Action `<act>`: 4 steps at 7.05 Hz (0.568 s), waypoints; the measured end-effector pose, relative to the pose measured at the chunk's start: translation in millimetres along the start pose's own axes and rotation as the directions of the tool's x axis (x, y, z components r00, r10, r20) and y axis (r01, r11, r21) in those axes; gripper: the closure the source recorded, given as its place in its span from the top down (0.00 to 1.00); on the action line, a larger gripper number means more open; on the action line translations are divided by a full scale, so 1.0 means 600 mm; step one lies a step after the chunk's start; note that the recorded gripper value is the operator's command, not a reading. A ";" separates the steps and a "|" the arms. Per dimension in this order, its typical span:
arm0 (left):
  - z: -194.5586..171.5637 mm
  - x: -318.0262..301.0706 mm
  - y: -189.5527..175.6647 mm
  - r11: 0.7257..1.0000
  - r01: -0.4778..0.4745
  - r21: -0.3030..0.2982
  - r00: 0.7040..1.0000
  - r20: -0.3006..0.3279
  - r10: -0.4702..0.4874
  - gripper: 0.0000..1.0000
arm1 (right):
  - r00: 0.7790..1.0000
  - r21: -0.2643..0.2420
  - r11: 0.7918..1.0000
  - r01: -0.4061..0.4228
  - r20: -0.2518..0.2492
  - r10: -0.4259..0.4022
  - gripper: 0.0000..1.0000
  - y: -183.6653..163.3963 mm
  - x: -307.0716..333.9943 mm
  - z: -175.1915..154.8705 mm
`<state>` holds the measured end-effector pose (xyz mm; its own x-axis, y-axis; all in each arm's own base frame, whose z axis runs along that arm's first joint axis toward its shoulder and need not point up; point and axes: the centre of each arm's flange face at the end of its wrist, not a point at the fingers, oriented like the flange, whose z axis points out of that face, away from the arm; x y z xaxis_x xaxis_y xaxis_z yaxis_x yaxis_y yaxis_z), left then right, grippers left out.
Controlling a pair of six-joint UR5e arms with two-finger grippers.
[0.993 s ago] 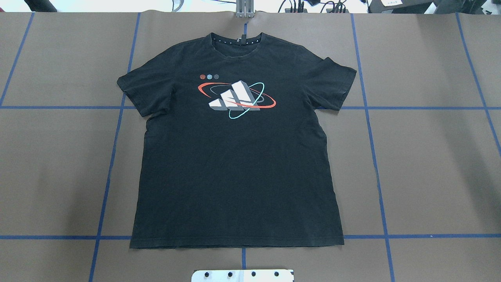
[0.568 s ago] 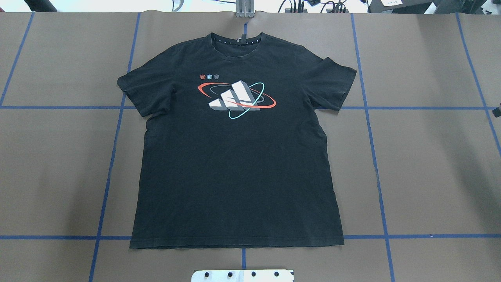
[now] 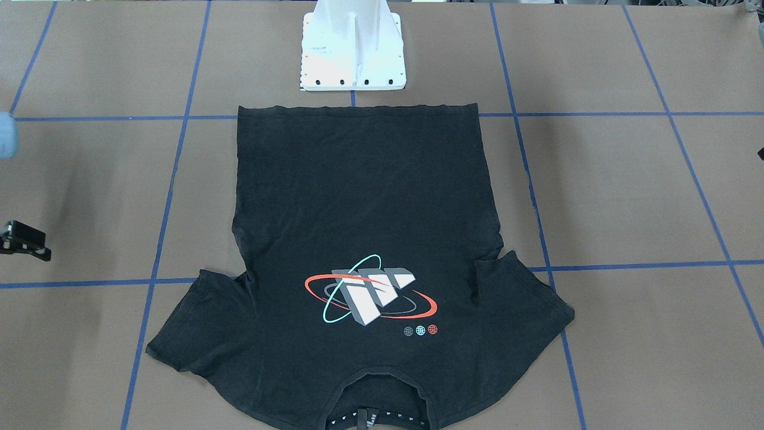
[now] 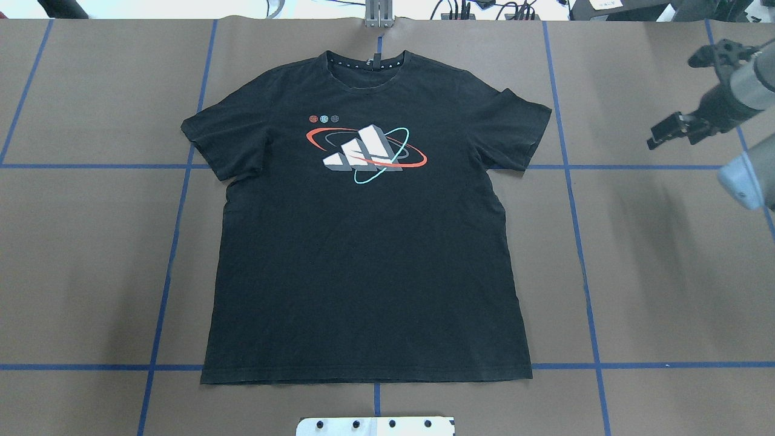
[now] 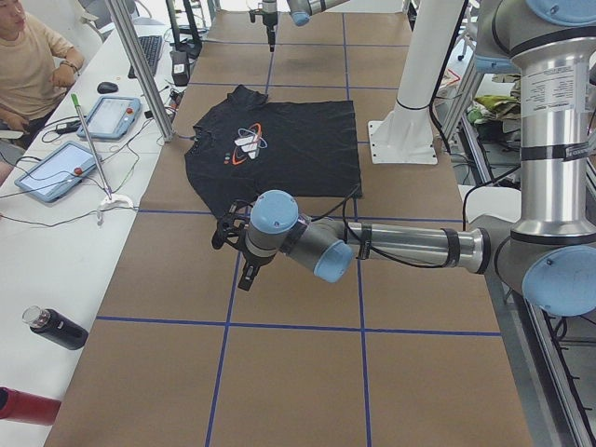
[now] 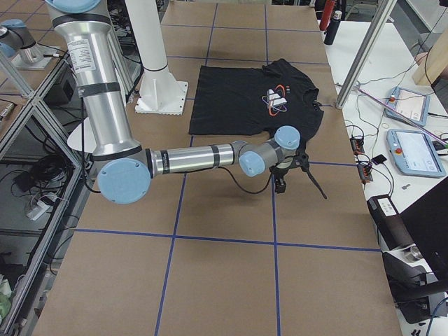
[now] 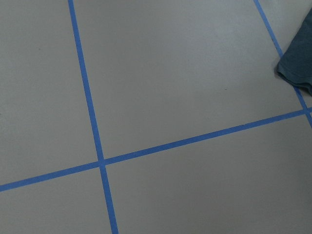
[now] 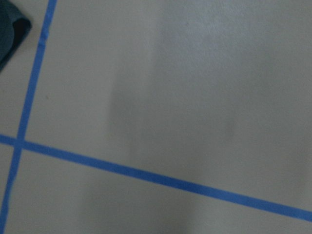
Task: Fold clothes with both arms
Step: 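Move the right gripper to the sleeve nearest it and grasp it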
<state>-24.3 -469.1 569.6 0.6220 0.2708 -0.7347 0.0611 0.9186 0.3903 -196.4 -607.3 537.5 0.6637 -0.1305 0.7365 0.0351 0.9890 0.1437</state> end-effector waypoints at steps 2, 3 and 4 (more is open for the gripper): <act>-0.005 0.009 -0.005 0.999 -0.030 0.022 1.000 -0.005 0.030 1.00 | 0.999 0.047 0.998 -0.048 -0.009 0.048 1.00 -0.081 -0.097 0.028; -0.008 0.012 -0.006 0.998 -0.052 0.041 0.999 -0.008 0.052 1.00 | 0.999 0.084 0.995 -0.050 0.005 0.050 1.00 -0.101 -0.124 0.040; -0.008 0.012 -0.006 0.996 -0.068 0.054 0.998 -0.010 0.068 1.00 | 0.998 0.124 0.991 -0.059 0.022 0.056 0.98 -0.113 -0.142 0.049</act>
<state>-23.8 -469.2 560.6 0.6172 0.3357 -0.7116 0.0610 0.8813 0.4686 -277.3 -665.6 484.8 0.6480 -0.0762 0.7578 -0.0969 0.9786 0.1813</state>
